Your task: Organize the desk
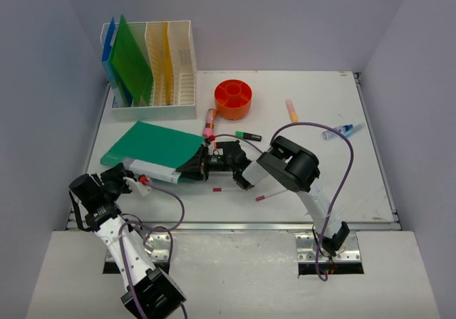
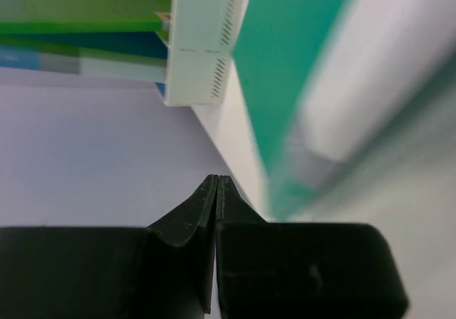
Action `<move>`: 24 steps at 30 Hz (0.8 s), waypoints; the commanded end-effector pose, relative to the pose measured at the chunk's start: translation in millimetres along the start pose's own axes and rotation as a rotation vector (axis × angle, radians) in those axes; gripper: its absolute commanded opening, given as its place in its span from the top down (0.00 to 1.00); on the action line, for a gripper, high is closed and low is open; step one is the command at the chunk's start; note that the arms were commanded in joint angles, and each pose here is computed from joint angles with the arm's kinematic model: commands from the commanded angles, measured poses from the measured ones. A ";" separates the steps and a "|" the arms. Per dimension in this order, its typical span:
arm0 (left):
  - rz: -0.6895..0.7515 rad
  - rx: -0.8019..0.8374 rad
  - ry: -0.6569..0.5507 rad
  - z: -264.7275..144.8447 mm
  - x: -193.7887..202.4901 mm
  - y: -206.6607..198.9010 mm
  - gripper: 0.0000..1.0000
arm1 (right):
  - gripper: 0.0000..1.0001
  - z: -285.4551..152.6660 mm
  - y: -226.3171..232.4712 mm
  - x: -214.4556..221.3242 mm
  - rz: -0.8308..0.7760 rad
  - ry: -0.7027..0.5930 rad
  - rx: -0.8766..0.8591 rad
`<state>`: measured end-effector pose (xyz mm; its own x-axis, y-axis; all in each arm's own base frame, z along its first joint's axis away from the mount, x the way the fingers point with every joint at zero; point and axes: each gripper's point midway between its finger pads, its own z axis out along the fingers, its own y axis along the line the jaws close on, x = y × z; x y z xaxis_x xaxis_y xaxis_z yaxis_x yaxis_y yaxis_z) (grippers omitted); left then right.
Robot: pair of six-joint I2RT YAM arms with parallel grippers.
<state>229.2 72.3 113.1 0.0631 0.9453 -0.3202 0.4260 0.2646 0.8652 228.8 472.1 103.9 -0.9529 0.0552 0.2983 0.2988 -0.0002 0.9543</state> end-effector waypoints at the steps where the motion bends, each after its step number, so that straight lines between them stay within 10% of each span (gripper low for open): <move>1: 0.205 -0.176 -0.120 -16.4 -40.5 66.8 1.00 | 0.48 -20.5 72.3 26.0 -0.175 0.185 -0.132; 14: 0.264 -0.279 -0.246 -44.5 -89.6 119.2 1.00 | 0.39 -85.3 115.7 -6.2 -0.430 0.223 -0.096; 19: -0.108 0.014 -0.335 -56.1 -119.6 76.5 0.26 | 0.41 -81.2 107.0 -15.8 -0.376 0.200 -0.097; 24: -0.337 0.207 -0.327 -53.2 -119.1 25.6 0.16 | 0.45 -83.1 82.3 -23.3 -0.341 0.172 -0.020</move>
<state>216.4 13.8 248.7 0.2799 0.8605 -0.4256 0.4223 0.2878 0.8596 275.5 390.7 192.9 -0.9934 -0.1093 -0.0340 -0.0254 -0.0795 0.9965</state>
